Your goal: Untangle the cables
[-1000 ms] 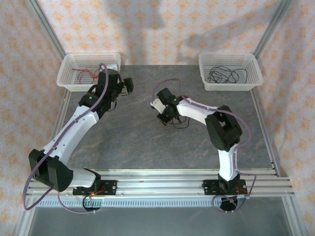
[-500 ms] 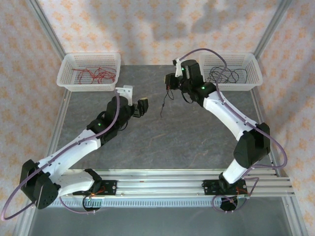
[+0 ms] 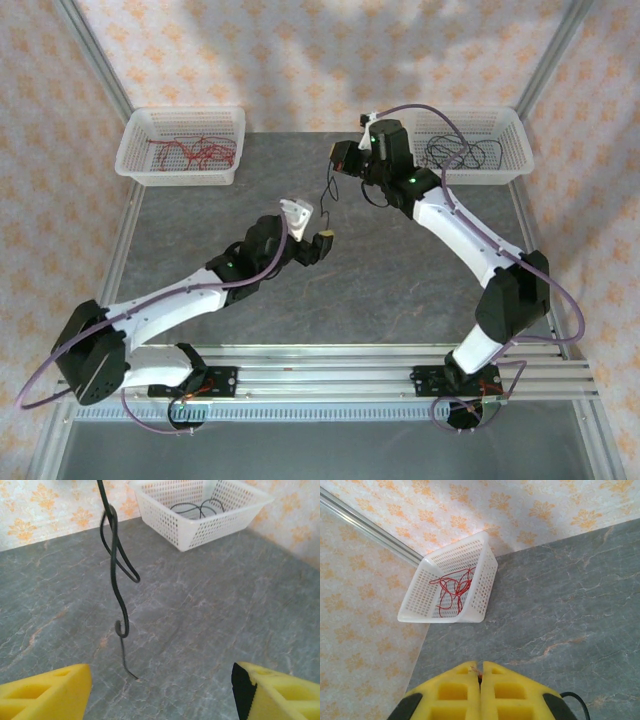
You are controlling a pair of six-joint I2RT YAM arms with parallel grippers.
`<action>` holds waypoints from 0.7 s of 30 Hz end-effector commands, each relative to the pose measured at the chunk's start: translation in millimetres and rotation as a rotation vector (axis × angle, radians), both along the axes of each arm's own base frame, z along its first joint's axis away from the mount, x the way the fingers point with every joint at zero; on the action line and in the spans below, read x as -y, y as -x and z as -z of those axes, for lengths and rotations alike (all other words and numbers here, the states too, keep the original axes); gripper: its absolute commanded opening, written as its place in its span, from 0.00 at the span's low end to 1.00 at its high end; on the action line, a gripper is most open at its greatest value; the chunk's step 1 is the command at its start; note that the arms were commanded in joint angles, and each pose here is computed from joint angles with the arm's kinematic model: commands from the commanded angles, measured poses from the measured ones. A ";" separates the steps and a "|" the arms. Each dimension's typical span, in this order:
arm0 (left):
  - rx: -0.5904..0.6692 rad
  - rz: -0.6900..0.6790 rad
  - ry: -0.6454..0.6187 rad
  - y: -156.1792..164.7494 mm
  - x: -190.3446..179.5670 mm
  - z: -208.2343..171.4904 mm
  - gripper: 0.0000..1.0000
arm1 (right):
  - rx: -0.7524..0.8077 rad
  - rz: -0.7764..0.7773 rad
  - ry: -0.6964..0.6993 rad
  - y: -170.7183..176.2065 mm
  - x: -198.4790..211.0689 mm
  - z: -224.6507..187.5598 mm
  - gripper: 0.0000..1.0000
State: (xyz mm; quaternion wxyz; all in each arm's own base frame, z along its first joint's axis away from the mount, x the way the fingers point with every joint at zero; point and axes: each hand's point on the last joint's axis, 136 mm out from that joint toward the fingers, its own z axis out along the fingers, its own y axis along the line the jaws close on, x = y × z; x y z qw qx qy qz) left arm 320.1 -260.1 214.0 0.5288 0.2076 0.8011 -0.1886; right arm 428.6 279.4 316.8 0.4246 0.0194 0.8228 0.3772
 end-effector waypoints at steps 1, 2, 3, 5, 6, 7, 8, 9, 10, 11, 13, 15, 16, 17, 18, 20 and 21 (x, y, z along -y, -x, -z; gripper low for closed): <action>0.084 0.015 -0.017 -14.1 10.3 -15.2 0.75 | 0.052 0.007 -0.052 9.8 4.8 -27.5 0.00; 0.094 -0.005 -0.021 -20.0 10.5 -15.6 0.75 | 0.054 0.007 -0.052 10.8 5.4 -28.8 0.00; 0.100 -0.026 -0.029 -25.4 10.1 -14.3 0.75 | 0.057 0.007 -0.052 11.4 6.2 -29.7 0.00; 0.119 -0.085 -0.057 -38.0 5.6 -12.3 0.75 | 0.062 0.007 -0.050 13.2 7.2 -31.5 0.00; 0.128 -0.104 -0.068 -42.1 4.1 -12.1 0.75 | 0.063 0.006 -0.049 14.2 7.7 -32.4 0.00; 0.136 -0.122 -0.077 -46.8 2.2 -11.7 0.75 | 0.064 0.007 -0.047 14.9 8.4 -33.0 0.00; 0.140 -0.133 -0.081 -51.2 0.9 -11.8 0.75 | 0.066 0.006 -0.046 15.8 8.9 -33.7 0.00; 0.144 -0.141 -0.082 -54.6 -0.3 -12.4 0.75 | 0.066 0.006 -0.045 16.6 9.4 -33.7 0.00; 0.149 -0.145 -0.081 -57.6 -0.7 -13.0 0.75 | 0.066 0.007 -0.044 17.2 10.0 -33.7 0.00; 0.154 -0.150 -0.081 -60.2 -1.4 -13.5 0.75 | 0.068 0.009 -0.043 17.6 11.1 -34.1 0.00; 0.167 -0.154 -0.073 -63.6 -1.6 -16.0 0.74 | 0.069 0.009 -0.043 19.0 11.7 -35.0 0.00; 0.177 -0.154 -0.069 -66.4 -1.3 -17.6 0.72 | 0.070 0.011 -0.041 19.6 12.5 -36.0 0.00; 0.181 -0.150 -0.067 -67.5 -0.3 -18.3 0.70 | 0.073 0.012 -0.041 19.9 12.8 -37.2 0.00; 0.184 -0.143 -0.064 -67.9 1.4 -18.5 0.66 | 0.074 0.014 -0.041 20.1 13.4 -37.9 0.00; 0.187 -0.137 -0.062 -68.0 3.0 -18.8 0.62 | 0.076 0.015 -0.041 20.5 13.9 -39.3 0.00; 0.187 -0.124 -0.055 -68.0 6.0 -16.6 0.46 | 0.081 0.020 -0.039 20.9 15.2 -41.9 0.00; 0.184 -0.122 -0.051 -68.2 6.8 -15.1 0.38 | 0.084 0.023 -0.039 21.2 16.1 -43.7 0.00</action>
